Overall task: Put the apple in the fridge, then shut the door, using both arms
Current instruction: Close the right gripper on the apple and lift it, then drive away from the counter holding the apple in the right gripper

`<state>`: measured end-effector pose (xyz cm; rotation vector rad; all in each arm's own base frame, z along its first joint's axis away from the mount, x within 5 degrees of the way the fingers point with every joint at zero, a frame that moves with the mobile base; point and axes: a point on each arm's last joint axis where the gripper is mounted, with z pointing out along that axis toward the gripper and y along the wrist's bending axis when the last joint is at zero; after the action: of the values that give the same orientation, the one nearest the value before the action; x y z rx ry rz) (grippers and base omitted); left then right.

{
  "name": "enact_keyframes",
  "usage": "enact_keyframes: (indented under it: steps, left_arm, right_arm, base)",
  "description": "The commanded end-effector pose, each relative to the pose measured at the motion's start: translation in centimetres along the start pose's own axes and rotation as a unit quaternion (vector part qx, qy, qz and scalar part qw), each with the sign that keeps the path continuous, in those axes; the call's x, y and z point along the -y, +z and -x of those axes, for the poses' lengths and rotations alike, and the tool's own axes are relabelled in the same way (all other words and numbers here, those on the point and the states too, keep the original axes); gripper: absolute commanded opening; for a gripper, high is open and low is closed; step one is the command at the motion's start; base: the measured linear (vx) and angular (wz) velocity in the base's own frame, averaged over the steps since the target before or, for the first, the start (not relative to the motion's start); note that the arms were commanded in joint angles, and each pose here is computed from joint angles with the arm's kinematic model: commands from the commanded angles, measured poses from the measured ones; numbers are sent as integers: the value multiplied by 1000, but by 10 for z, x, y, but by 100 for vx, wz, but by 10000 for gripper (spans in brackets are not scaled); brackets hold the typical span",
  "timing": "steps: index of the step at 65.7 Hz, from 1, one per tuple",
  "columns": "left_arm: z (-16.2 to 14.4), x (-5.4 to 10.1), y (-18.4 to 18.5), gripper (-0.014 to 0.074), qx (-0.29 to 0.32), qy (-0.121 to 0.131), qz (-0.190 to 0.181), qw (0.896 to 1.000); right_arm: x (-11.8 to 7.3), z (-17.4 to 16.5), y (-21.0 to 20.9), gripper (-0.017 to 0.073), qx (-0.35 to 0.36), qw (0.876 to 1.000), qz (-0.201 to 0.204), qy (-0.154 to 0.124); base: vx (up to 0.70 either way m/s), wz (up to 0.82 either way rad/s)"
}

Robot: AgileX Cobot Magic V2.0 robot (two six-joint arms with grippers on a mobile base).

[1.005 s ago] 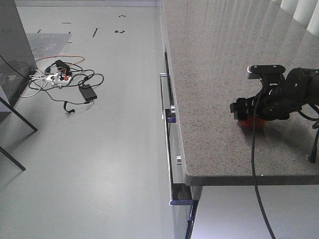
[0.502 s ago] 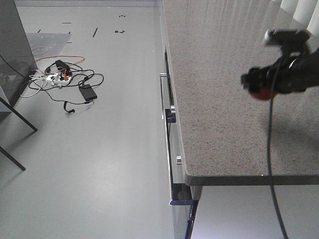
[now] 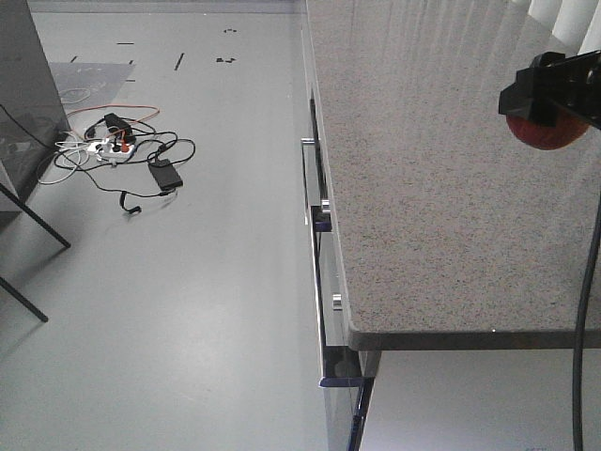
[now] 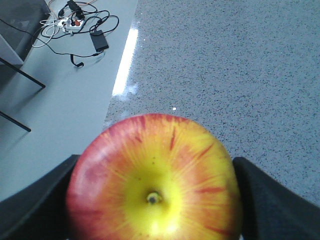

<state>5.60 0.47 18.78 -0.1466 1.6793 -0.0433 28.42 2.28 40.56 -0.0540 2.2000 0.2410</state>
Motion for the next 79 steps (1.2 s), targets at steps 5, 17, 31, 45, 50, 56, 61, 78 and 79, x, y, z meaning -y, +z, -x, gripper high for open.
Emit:
enact_keyframes:
  steps: [5, 17, 31, 45, 50, 56, 61, 78, 79]
  left_arm:
    - [2, 2, 0, -7, 33, -5, -12, 999]
    - [2, 2, 0, -7, 33, -5, -12, 999]
    - [2, 2, 0, -7, 33, -5, -12, 999]
    - [2, 2, 0, -7, 33, -5, -12, 999]
    - [2, 2, 0, -7, 33, -5, -12, 999]
    - [2, 2, 0, -7, 33, -5, -12, 999]
    - [2, 2, 0, -7, 33, -5, -12, 999]
    - [2, 2, 0, -7, 33, -5, -12, 999]
    - [2, 2, 0, -7, 33, -5, -12, 999]
  right_arm:
    - [-4, 14, -22, 150, 58, 998, 3, -6]
    - [-4, 14, -22, 150, 58, 998, 3, -6]
    - [-4, 14, -22, 150, 58, 998, 3, -6]
    - [-4, 14, -22, 150, 58, 998, 3, -6]
    - [-4, 14, -22, 150, 58, 998, 3, -6]
    - [-4, 14, -22, 150, 58, 998, 3, -6]
    - [-4, 14, -22, 150, 58, 998, 3, -6]
    - [-4, 14, -22, 150, 58, 998, 3, -6]
    - [-4, 14, -22, 150, 58, 998, 3, -6]
  base:
    - [0, 0]
    - [0, 0]
    - [0, 0]
    - [0, 0]
    - [0, 0]
    - [0, 0]
    - [0, 0]
    - [0, 1]
    - [-1, 5]
